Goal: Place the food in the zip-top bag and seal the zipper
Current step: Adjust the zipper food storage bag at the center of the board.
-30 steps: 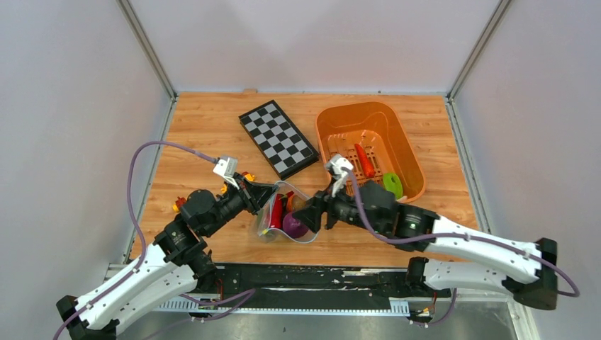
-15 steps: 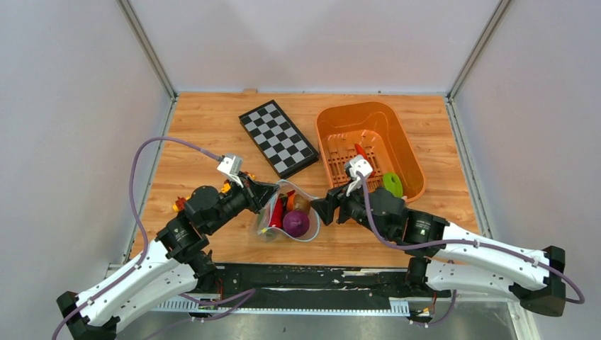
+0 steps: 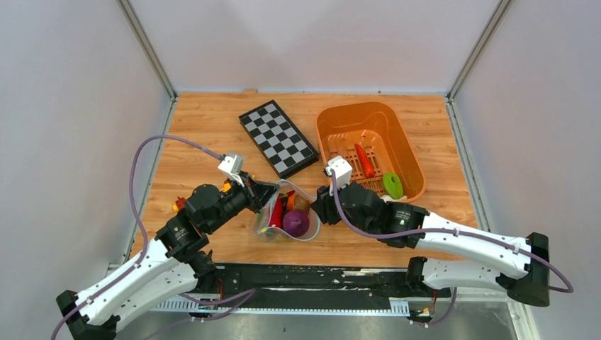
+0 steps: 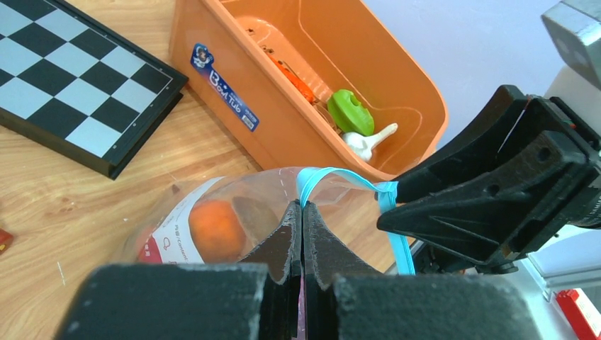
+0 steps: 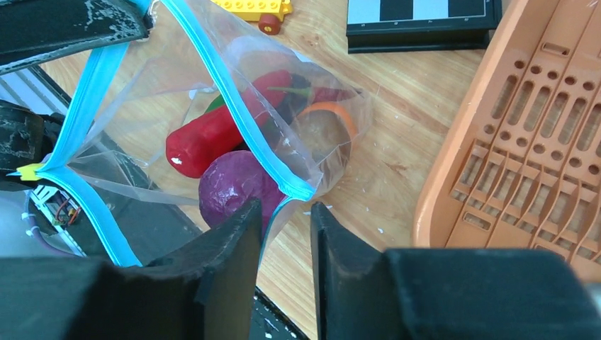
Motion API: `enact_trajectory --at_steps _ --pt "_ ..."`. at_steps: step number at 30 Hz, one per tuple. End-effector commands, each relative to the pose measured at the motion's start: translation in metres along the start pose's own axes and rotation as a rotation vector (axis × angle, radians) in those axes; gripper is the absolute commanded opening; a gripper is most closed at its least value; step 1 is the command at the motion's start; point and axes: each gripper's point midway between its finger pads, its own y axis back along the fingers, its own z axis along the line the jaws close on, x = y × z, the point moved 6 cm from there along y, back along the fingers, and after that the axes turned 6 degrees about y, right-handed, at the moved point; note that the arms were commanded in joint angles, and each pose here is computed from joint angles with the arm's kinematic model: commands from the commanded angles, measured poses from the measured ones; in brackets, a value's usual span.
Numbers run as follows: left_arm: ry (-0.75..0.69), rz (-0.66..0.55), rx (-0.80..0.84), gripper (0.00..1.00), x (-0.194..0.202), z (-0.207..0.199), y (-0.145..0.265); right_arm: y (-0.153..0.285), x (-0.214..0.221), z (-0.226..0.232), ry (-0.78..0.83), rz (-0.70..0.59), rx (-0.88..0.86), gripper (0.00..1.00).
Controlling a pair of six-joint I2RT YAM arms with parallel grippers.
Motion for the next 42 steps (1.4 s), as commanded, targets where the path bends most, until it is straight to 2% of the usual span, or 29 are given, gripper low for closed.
enact_trajectory --at_steps 1,6,8,12,14,16,18,23,28,32,36,39,42 --pt "-0.021 -0.051 0.048 0.00 -0.018 -0.013 0.005 -0.002 -0.018 0.005 -0.020 -0.033 -0.004 0.23" --pt "-0.039 -0.051 0.049 0.00 -0.018 -0.013 0.007 -0.004 -0.024 0.002 -0.022 -0.074 0.012 0.11" --pt "-0.057 -0.041 0.060 0.00 -0.018 -0.014 0.009 -0.001 -0.029 0.001 -0.036 -0.102 0.020 0.00" --pt "-0.084 0.016 0.119 0.25 -0.007 -0.016 0.010 0.000 -0.026 -0.002 -0.070 -0.164 0.005 0.00" --pt "-0.097 0.033 0.142 0.42 -0.004 -0.017 0.012 0.002 -0.026 -0.004 -0.086 -0.172 0.003 0.00" --pt "-0.123 0.040 0.171 0.55 -0.003 -0.020 0.017 0.004 -0.027 -0.007 -0.104 -0.180 0.021 0.00" --pt "-0.160 0.042 0.202 0.66 -0.004 -0.022 0.024 0.005 -0.028 -0.010 -0.113 -0.187 0.043 0.00" --pt "-0.305 0.022 0.297 0.85 -0.003 -0.024 0.050 -0.001 -0.026 -0.012 -0.114 -0.168 0.057 0.00" --pt "-0.348 -0.054 0.422 0.88 -0.004 -0.032 0.066 -0.012 -0.027 -0.013 -0.131 -0.147 0.081 0.00" --pt "-0.339 -0.044 0.394 0.88 -0.004 -0.030 0.064 -0.018 -0.030 -0.018 -0.176 -0.156 0.111 0.00" --pt "-0.321 0.018 0.341 0.88 0.005 -0.022 0.050 -0.020 -0.050 -0.032 -0.182 -0.191 0.140 0.00" --pt "-0.318 0.004 0.313 0.89 0.006 -0.018 0.044 -0.027 -0.067 -0.039 -0.179 -0.190 0.076 0.00" --pt "-0.313 0.003 0.327 0.90 0.010 -0.018 0.041 -0.037 -0.078 -0.054 -0.185 -0.171 0.107 0.00"
